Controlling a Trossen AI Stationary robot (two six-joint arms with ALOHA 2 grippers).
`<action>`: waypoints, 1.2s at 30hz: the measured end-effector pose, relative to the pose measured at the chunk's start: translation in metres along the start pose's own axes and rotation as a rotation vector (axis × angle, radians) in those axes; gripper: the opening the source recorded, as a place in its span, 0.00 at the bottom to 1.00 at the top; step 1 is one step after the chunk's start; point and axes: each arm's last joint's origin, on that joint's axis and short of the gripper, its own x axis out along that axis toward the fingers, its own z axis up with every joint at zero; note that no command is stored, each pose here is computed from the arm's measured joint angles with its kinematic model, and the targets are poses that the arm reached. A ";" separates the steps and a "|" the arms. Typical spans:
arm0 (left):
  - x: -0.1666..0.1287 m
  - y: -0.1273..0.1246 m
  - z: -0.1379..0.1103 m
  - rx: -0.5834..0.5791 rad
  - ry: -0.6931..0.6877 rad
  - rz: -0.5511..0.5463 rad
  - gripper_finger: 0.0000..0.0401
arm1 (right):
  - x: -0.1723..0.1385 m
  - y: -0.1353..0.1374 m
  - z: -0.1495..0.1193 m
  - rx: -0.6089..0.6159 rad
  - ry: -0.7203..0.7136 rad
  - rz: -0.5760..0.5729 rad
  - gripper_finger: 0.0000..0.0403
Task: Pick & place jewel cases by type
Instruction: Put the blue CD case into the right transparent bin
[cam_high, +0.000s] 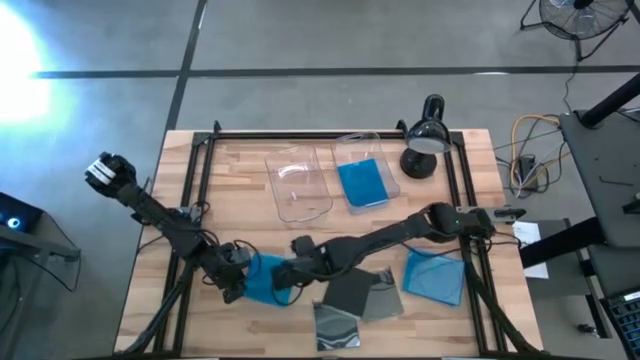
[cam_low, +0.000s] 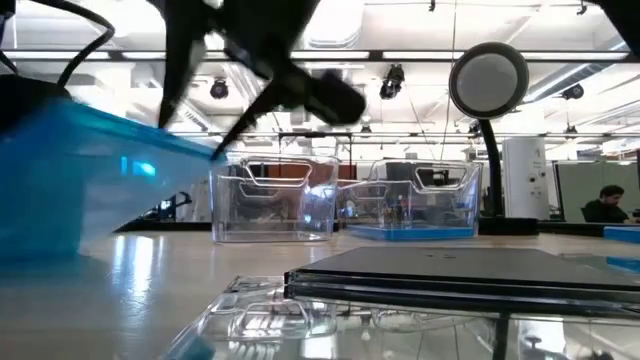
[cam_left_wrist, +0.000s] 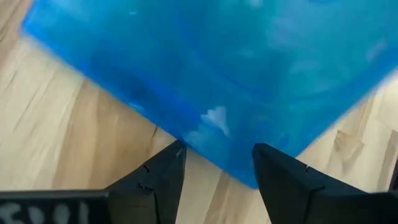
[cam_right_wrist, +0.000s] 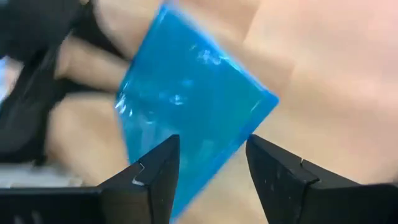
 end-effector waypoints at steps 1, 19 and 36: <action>0.000 -0.001 -0.002 0.010 -0.005 -0.001 0.42 | 0.002 0.002 0.001 -0.003 -0.034 0.017 0.44; 0.000 -0.007 0.003 -0.053 -0.227 -0.017 0.42 | 0.012 0.010 0.017 0.055 0.142 0.148 0.41; 0.000 -0.004 0.005 -0.066 -0.320 0.028 0.42 | -0.084 -0.002 0.014 0.072 -0.126 -0.041 0.04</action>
